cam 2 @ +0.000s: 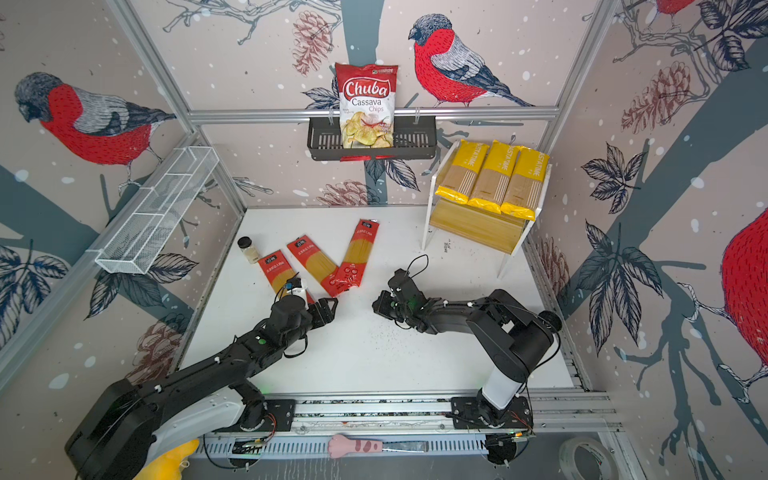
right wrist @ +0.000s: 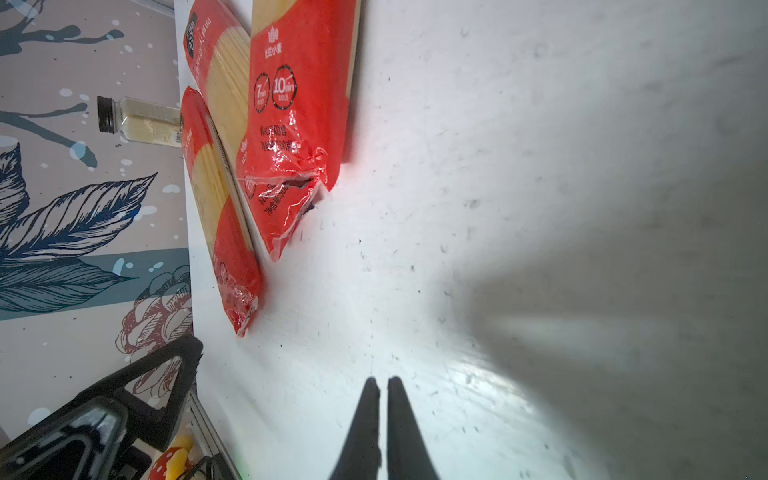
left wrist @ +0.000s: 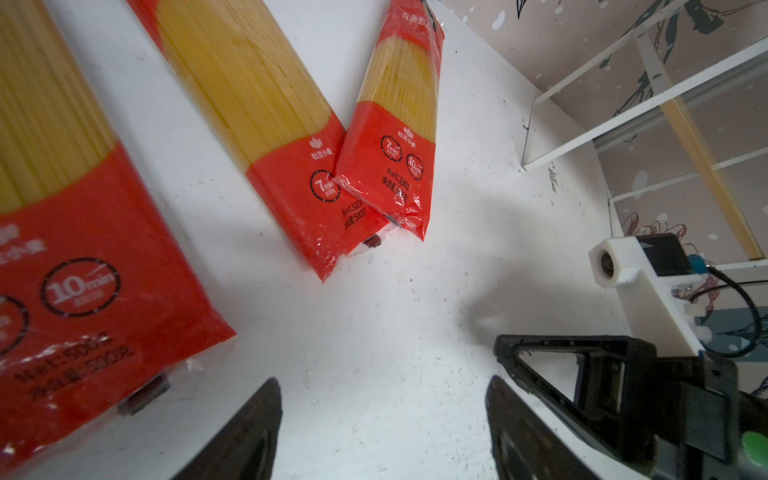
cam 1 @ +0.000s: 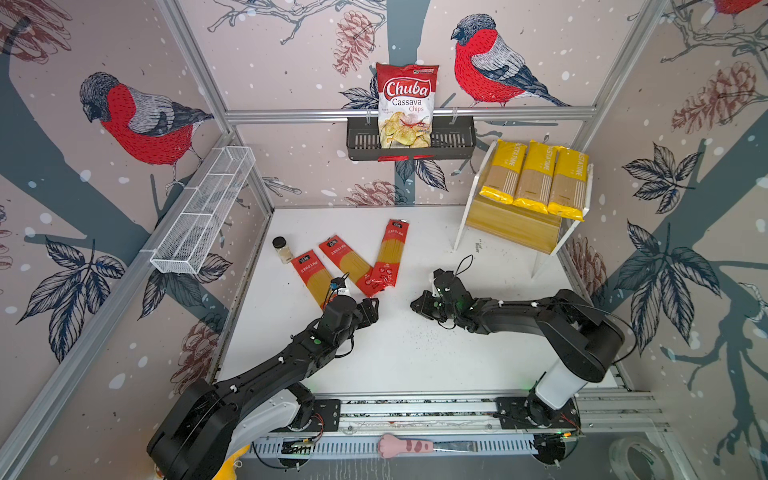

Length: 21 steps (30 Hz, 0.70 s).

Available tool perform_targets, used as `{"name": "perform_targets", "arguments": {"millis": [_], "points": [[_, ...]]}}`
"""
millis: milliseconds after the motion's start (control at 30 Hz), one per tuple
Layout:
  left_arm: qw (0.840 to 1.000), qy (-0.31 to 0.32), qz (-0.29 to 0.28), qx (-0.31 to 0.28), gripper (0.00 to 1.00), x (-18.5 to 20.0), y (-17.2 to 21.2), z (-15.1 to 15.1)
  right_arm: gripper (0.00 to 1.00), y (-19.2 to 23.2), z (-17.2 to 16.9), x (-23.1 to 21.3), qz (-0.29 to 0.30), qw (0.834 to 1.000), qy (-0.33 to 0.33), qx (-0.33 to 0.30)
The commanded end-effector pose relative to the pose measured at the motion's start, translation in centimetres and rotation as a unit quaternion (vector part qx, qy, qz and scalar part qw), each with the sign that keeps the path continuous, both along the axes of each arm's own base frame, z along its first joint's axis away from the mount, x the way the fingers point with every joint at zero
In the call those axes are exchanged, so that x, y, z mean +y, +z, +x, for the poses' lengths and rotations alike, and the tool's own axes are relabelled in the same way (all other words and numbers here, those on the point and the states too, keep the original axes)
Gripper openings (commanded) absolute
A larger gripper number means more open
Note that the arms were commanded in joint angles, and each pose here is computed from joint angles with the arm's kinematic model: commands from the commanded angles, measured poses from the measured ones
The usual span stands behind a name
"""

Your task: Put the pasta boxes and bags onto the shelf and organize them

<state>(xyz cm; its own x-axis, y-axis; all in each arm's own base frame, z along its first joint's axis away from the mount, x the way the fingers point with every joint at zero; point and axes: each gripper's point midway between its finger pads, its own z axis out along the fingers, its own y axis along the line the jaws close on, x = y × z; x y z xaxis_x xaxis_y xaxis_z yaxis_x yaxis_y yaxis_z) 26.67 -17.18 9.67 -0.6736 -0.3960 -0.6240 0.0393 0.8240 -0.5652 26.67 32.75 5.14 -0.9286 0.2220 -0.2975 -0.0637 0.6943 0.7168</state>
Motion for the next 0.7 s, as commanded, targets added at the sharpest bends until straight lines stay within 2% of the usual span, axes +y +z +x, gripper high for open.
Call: {"name": "perform_targets", "arguments": {"millis": [0, 167, 233, 533, 667], "points": [[1.000, -0.012, -0.015, -0.025, 0.76, -1.0, 1.3, 0.6, 0.21, 0.5, 1.6, 0.4, 0.016, 1.000, -0.014, -0.008], [1.000, -0.018, -0.009, -0.020, 0.76, -1.0, 1.1, 0.1, 0.43, 0.7, 5.4, 1.3, 0.039, 0.998, -0.046, -0.011], [1.000, -0.015, -0.007, -0.019, 0.76, -0.7, 1.0, -0.2, 0.46, 0.7, 6.5, 2.1, 0.046, 0.998, -0.046, -0.010], [1.000, -0.008, -0.013, -0.017, 0.76, -0.3, 0.7, -0.6, 0.47, -1.1, 10.6, 4.9, 0.045, 0.997, -0.070, -0.002], [1.000, -0.007, -0.009, -0.018, 0.75, -0.3, 0.7, -0.5, 0.41, -2.0, 11.5, 6.1, 0.054, 0.997, -0.063, 0.007]]}}
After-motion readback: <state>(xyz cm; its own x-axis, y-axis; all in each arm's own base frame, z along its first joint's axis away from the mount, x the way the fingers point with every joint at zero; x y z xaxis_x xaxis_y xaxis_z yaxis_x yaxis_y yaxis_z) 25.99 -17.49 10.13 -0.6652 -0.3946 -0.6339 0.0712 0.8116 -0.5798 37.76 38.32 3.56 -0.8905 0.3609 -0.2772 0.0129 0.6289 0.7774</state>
